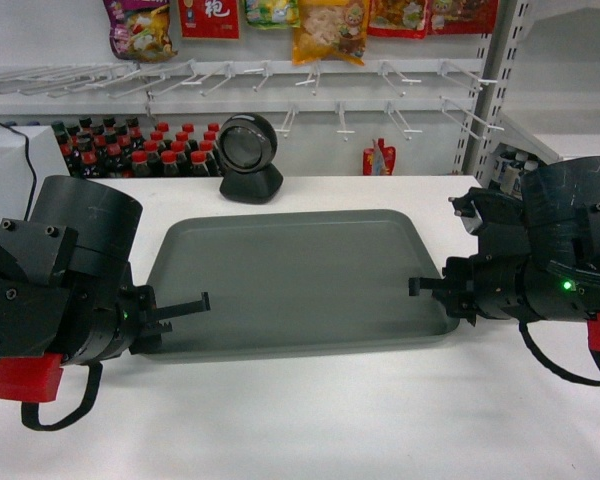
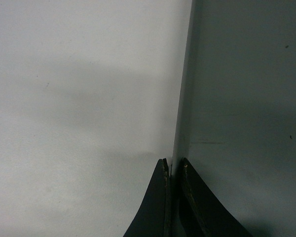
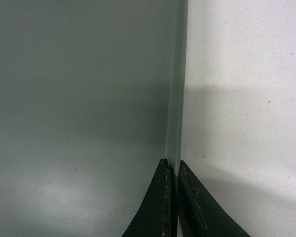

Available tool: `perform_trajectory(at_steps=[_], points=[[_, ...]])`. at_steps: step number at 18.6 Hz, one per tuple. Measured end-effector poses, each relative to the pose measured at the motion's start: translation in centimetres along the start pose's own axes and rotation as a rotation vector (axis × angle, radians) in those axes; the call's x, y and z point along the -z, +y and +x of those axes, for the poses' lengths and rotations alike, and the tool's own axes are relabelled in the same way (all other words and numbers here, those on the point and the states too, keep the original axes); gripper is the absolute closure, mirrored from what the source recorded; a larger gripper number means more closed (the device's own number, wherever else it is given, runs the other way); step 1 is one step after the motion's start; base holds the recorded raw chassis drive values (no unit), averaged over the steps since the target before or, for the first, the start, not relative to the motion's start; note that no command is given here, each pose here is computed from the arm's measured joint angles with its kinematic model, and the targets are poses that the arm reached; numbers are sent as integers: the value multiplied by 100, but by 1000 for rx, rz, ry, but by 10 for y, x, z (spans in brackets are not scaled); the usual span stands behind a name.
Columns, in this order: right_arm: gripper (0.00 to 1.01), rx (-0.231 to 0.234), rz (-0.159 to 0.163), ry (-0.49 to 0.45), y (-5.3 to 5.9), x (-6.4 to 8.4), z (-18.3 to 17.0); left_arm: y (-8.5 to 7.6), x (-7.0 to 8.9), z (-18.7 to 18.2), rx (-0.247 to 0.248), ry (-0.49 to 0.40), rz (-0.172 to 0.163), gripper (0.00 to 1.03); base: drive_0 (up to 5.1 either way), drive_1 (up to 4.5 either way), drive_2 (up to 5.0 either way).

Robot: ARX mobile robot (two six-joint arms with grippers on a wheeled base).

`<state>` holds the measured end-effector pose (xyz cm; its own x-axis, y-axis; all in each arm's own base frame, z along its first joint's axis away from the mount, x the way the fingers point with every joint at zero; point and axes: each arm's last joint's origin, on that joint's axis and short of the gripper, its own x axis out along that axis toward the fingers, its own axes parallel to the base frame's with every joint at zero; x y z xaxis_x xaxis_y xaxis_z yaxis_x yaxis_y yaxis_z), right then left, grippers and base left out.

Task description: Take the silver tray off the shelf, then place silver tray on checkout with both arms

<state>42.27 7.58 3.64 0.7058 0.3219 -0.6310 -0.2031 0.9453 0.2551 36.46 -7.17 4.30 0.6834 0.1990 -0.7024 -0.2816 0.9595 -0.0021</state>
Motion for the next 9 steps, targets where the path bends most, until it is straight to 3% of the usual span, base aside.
perform_trajectory(at_steps=[1,2,4,6,7,9], points=[[98,1,8,9,0,2,0,1,2,-1,-2,2,8,100,0,0,0],[90,5,-2,7,0,2,-2,2,1,-2,-6,2,9,96,0,0,0],[68,3,-30,-34,5,2,-15,6,7,-7,-49,-33,21,73,0,0,0],[53,2,-45,-110,9,-6,-30,12,12,-20,-24,-75,34,59,0,0,0],[47,2,-51,-138,11,-9,-38,15,11,-29,-7,-113,31,53,0,0,0],[33,-2,-61,-196,17,-24,-54,15,-7,-64,33,-306,1,39,0,0,0]])
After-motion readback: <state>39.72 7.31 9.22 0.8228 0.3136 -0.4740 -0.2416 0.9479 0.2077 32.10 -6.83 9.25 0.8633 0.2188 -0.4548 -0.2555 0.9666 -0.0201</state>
